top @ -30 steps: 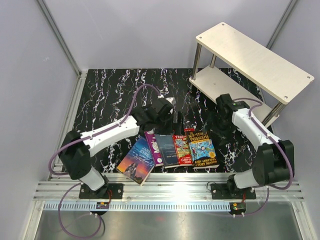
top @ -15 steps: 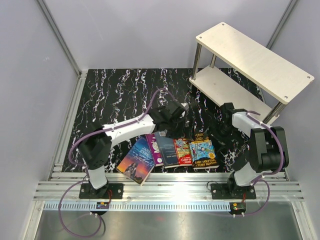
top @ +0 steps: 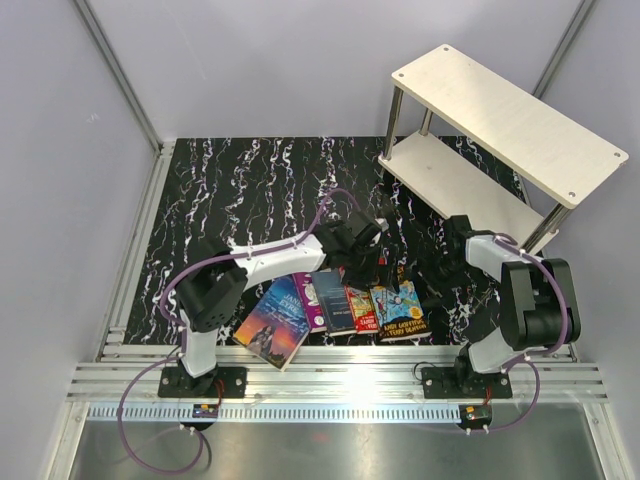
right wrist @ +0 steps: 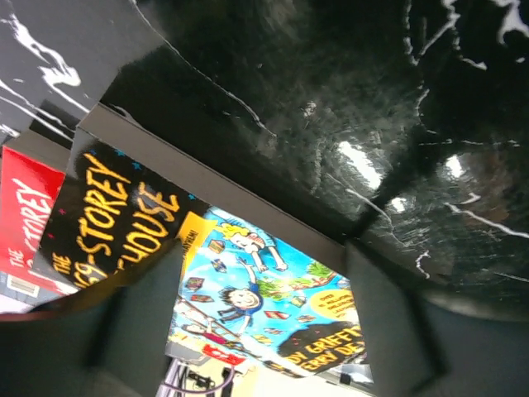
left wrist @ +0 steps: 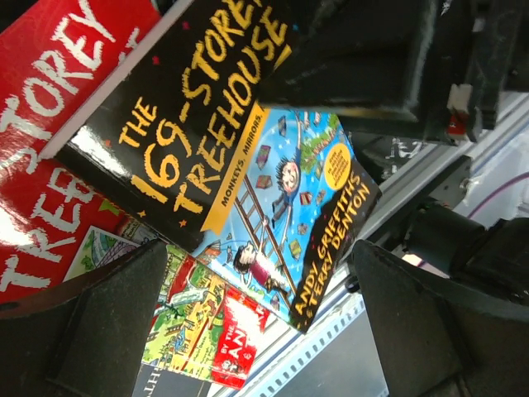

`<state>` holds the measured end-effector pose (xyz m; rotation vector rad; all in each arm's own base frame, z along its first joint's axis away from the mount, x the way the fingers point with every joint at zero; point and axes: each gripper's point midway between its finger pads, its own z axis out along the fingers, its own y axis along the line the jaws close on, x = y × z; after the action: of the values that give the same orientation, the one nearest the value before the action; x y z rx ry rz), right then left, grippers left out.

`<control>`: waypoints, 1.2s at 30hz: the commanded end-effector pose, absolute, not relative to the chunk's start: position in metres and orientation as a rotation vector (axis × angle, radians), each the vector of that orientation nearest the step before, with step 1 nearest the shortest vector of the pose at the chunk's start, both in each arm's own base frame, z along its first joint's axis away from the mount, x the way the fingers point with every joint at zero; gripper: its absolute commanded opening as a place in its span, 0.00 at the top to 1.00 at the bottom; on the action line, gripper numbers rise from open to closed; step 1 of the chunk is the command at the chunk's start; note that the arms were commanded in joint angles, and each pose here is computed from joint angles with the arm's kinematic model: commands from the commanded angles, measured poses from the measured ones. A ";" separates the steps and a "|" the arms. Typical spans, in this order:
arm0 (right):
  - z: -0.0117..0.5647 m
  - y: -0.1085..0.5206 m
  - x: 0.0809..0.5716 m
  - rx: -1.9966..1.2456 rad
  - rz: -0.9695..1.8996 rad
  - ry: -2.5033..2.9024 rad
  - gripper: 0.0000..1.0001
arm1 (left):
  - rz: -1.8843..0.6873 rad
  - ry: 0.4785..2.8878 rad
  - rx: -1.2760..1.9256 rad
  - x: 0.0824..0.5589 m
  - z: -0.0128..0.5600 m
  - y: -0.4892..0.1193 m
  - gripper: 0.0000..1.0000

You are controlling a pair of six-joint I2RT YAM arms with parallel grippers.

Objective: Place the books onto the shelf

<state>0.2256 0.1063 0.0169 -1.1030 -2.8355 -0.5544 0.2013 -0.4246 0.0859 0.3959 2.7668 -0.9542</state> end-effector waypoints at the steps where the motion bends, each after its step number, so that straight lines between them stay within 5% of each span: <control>1: -0.013 0.116 0.203 -1.106 -0.560 -2.760 0.23 | -1.000 2.802 0.422 0.190 0.080 -0.437 0.01; 6: -0.019 0.123 0.192 -1.100 -0.607 -2.709 0.58 | -1.014 2.817 0.424 0.185 0.075 -0.442 0.01; 10: -0.020 0.128 0.190 -1.079 -0.625 -2.701 0.76 | -1.078 2.768 0.417 0.186 0.092 -0.452 0.01; 20: -0.027 0.149 0.184 -0.990 -0.631 -2.692 0.92 | -1.382 2.550 0.483 0.177 0.179 -0.499 0.01; 23: -0.028 0.150 0.187 -0.967 -0.638 -2.701 1.00 | -1.249 2.627 0.508 0.172 0.158 -0.487 0.01; 29: -0.026 0.153 0.189 -0.950 -0.683 -2.715 1.00 | -0.857 2.824 0.521 0.157 0.083 -0.410 0.01; 36: -0.033 0.158 0.188 -0.974 -0.705 -2.666 1.00 | -1.112 2.849 0.574 0.128 0.073 -0.424 0.01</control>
<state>0.1913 0.1570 0.0109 -0.9225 -2.6412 -0.8122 0.1936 -0.4036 0.0760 0.4308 2.7302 -0.8364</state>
